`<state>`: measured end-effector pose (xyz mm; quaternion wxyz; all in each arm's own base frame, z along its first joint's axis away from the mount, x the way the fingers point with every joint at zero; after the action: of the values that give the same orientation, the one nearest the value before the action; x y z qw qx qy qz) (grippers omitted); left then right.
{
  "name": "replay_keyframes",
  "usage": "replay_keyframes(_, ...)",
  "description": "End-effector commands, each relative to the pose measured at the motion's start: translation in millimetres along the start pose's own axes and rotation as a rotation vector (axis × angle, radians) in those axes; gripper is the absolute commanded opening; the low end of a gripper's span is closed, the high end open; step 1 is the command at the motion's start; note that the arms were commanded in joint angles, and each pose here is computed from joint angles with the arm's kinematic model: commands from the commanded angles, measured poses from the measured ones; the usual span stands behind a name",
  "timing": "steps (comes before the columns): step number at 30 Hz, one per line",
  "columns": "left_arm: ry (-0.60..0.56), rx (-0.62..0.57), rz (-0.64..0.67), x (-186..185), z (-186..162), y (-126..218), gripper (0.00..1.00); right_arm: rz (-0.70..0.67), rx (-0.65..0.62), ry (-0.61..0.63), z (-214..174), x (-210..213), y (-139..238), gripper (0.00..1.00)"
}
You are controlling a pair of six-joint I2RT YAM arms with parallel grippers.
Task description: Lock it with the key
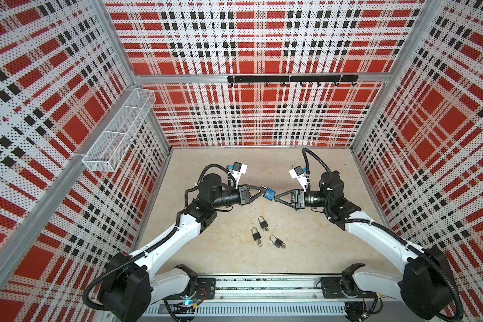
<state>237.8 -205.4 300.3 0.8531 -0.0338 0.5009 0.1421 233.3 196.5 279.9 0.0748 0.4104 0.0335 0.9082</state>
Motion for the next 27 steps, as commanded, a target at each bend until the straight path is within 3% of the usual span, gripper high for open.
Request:
replay_keyframes(1, -0.050, -0.034, -0.046, -14, 5, 6, 0.00, 0.031, -0.019, 0.049, 8, 5, 0, 0.07)
replay_keyframes(3, -0.052, -0.036, -0.046, -14, 5, 6, 0.00, 0.030, -0.018, 0.047, 7, 5, 0, 0.00)
replay_keyframes(27, -0.069, -0.168, -0.059, -20, 37, 39, 0.00, 0.015, -0.031, -0.016, -11, -9, 11, 0.00)
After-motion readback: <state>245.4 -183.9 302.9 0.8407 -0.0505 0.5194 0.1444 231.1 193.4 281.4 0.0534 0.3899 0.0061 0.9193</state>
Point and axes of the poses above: each gripper's point midway between its finger pads, its own y axis back along the fingers, its own x axis along the line the jaws close on, z = x × y, the point moved 8 cm from there along y, back along the fingers, and after that the axes turned 7 degrees about y, right-handed, at the moved point
